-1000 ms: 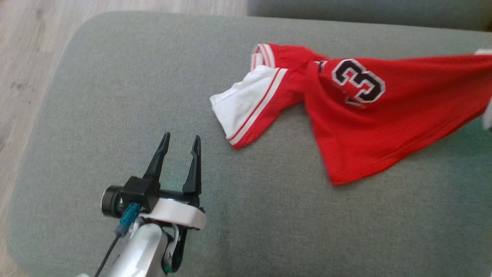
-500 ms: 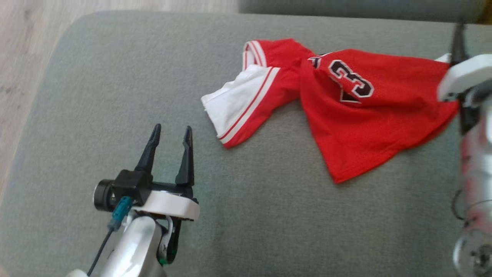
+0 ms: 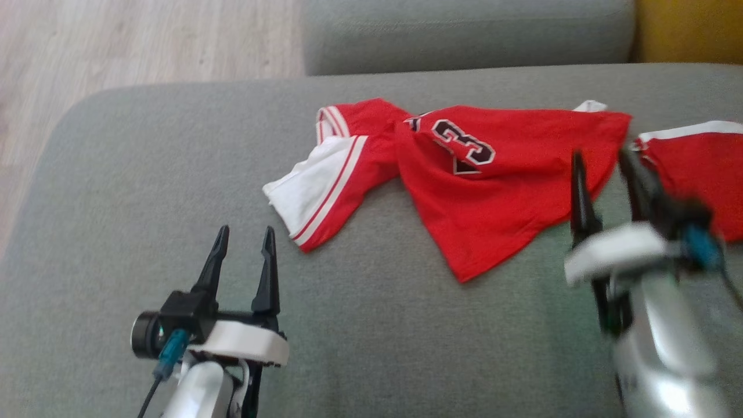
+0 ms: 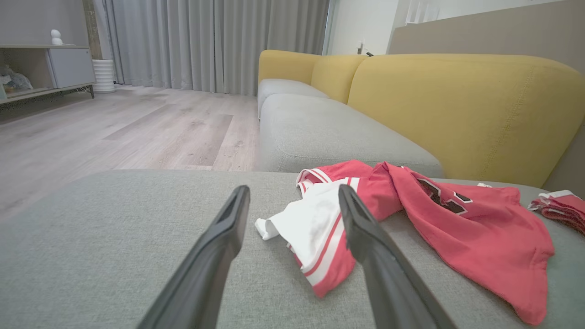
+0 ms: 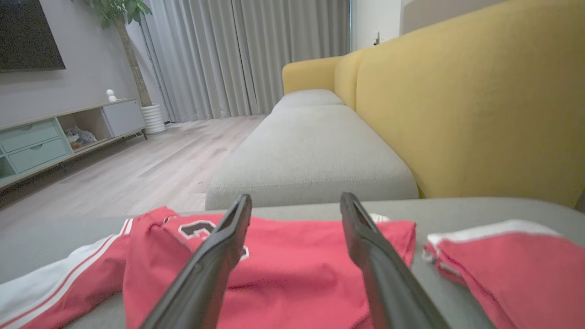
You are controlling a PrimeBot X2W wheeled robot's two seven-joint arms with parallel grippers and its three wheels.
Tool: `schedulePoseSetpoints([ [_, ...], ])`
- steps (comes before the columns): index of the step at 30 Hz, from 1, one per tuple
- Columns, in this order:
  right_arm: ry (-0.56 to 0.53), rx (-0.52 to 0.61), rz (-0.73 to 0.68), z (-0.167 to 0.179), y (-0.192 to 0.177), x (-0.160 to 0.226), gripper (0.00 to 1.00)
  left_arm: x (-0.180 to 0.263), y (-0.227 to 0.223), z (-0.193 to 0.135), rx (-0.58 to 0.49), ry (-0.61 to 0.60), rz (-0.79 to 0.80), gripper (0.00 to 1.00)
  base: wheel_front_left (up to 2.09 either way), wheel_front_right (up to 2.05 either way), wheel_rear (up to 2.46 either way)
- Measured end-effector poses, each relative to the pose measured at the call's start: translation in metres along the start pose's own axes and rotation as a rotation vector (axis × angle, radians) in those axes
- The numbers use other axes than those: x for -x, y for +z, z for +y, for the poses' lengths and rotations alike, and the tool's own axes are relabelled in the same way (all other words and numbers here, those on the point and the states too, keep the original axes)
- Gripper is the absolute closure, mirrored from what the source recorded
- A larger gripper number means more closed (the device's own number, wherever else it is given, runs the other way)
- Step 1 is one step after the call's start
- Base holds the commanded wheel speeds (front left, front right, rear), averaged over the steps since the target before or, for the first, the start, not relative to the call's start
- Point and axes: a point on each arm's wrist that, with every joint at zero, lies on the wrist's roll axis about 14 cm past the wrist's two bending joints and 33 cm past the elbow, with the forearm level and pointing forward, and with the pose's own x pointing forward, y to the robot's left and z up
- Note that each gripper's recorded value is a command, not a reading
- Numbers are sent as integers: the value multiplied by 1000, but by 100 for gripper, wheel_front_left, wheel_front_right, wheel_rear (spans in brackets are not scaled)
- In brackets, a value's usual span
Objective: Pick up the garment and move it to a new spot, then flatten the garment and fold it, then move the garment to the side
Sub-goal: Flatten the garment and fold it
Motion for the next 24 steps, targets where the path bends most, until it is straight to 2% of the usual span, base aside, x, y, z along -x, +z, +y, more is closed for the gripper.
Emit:
schedulePoseSetpoints([
  [6,-38,-52,111,-5,-49,70,0,9,-7,-11,13,-27,19,0,0,0,0],
  [9,-54,-64,142,-7,-61,87,0,15,-14,-14,12,-30,36,0,0,0,0],
  [20,30,-48,98,18,-47,77,0,16,-16,-12,26,-23,42,0,0,0,0],
  [24,141,-15,119,52,-51,67,0,15,-18,-8,23,-16,48,0,0,0,0],
])
